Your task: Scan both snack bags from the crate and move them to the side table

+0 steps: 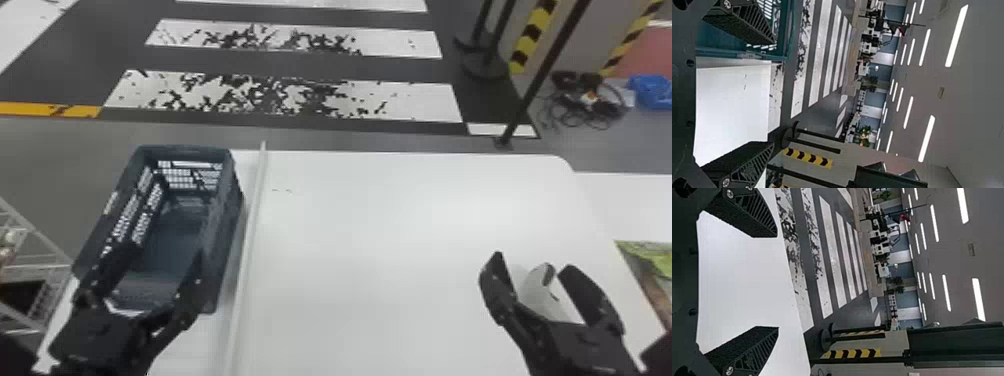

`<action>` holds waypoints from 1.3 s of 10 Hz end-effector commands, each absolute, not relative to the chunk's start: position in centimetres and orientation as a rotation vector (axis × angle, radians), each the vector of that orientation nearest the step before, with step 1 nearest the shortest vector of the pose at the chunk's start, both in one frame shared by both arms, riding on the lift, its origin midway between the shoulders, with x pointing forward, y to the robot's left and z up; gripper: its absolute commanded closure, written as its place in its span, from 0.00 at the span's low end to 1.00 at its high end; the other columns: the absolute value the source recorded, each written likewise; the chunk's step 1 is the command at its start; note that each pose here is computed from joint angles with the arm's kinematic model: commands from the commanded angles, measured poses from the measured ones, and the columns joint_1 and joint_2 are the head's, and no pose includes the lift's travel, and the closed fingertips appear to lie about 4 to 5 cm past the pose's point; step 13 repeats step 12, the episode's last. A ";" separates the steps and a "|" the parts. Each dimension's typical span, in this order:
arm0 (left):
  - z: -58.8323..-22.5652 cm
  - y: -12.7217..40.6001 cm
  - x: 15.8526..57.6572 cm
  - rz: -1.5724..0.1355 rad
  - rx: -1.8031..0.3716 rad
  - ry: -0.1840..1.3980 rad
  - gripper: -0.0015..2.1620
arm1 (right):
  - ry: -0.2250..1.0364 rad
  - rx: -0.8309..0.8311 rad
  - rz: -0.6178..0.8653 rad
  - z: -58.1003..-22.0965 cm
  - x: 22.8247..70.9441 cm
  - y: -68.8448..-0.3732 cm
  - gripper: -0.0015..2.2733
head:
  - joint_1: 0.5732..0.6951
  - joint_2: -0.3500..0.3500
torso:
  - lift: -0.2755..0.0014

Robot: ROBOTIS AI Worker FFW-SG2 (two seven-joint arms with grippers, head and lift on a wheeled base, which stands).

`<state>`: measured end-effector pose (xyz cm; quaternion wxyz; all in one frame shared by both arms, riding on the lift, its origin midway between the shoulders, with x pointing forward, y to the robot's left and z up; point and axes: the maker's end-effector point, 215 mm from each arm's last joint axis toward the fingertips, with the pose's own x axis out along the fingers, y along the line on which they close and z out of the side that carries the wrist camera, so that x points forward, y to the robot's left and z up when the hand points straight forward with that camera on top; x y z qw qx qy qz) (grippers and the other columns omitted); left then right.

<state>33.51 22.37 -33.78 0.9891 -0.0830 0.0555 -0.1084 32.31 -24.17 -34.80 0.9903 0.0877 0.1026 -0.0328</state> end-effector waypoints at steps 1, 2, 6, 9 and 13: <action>-33.9 22.4 33.5 -0.217 -0.167 0.113 0.04 | 0.208 0.180 -0.068 -34.9 32.2 -24.2 0.04 | 1.00 0.45 | 0.89; -33.7 22.4 33.6 -0.218 -0.167 0.110 0.04 | 0.208 0.179 -0.070 -34.9 32.2 -24.2 0.04 | 1.00 0.45 | 0.89; -33.8 22.4 33.5 -0.219 -0.168 0.113 0.04 | 0.207 0.176 -0.073 -34.8 32.1 -24.5 0.04 | 1.00 0.45 | 0.89; -33.9 22.5 33.5 -0.217 -0.167 0.114 0.04 | 0.212 0.180 -0.071 -34.8 32.2 -24.3 0.04 | 1.00 0.45 | 0.89; -34.1 22.4 33.5 -0.218 -0.168 0.117 0.04 | 0.211 0.188 -0.072 -34.6 32.2 -24.4 0.04 | 1.00 0.45 | 0.89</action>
